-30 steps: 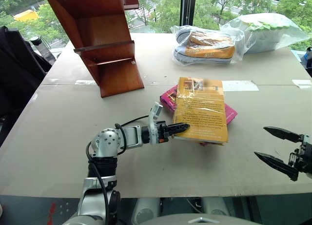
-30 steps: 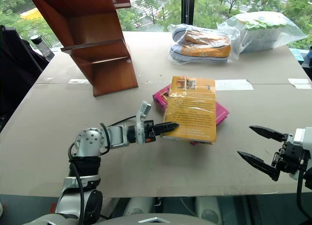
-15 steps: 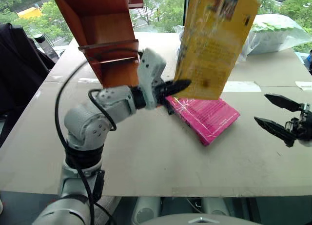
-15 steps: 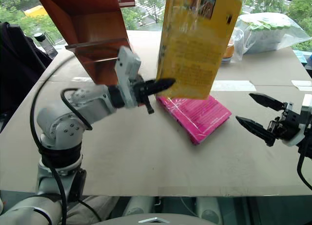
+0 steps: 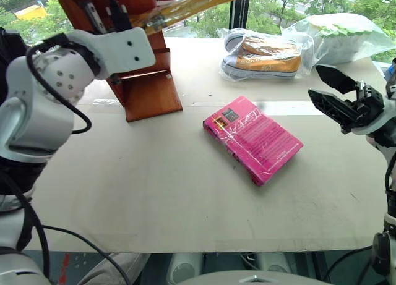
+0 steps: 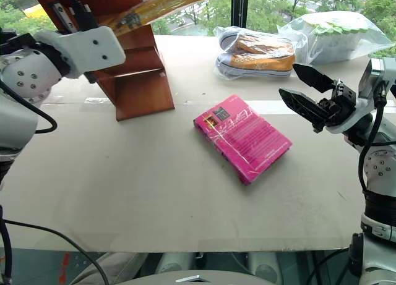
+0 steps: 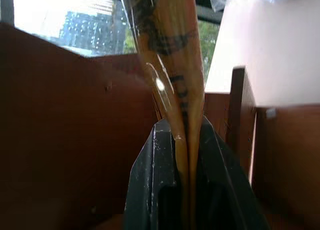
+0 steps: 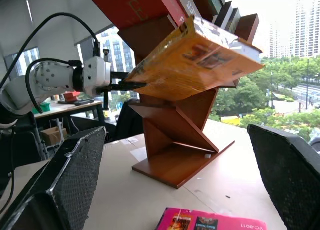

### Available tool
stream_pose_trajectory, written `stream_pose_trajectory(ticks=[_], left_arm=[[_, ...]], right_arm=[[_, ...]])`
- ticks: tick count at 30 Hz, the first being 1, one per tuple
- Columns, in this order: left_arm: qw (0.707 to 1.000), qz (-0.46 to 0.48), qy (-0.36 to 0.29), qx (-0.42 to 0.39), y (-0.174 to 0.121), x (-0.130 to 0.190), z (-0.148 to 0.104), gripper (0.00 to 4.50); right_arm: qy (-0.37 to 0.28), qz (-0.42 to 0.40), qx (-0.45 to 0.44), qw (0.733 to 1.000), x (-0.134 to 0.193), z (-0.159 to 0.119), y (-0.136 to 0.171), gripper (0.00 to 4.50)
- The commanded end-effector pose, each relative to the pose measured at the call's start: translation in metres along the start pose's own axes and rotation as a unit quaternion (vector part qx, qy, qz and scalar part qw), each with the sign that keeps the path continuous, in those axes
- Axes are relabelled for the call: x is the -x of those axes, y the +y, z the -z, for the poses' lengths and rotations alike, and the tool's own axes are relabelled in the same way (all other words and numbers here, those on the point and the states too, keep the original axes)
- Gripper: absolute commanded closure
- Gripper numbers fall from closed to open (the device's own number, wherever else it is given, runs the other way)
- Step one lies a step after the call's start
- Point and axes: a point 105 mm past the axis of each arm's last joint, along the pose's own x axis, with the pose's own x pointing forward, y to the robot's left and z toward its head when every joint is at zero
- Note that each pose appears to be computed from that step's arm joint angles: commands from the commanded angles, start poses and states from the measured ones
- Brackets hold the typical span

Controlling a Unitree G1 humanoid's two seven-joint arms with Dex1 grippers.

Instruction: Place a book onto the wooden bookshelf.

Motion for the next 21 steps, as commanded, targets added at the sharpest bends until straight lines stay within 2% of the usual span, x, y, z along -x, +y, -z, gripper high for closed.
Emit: stream_pose_trajectory(ticks=[1,9,15,16,17,21], left_arm=[[0.999,-0.029,0.024,-0.039,0.019,0.011,0.011,4.48],[0.997,0.038,0.06,-0.033,-0.008,0.006,0.03,4.48],[0.995,0.059,0.076,-0.04,-0.012,0.002,0.035,4.48],[0.994,0.059,0.079,-0.035,-0.012,0.002,0.037,3.71],[0.994,0.061,0.089,-0.031,-0.011,0.004,0.041,3.53],[0.99,0.042,0.128,-0.029,0.0,0.014,0.055,1.43]], right_arm=[[-0.004,-0.011,0.004,1.0,-0.005,-0.005,0.005,0.0],[0.011,0.007,0.019,1.0,-0.003,-0.002,0.0,0.0],[0.009,0.02,0.023,0.999,0.003,-0.002,0.0,0.0],[0.009,0.02,0.023,0.999,0.004,-0.002,0.0,0.0],[0.012,0.021,0.023,0.999,0.005,-0.001,0.001,0.0],[0.017,0.026,0.026,0.999,0.01,0.002,0.001,0.0]])
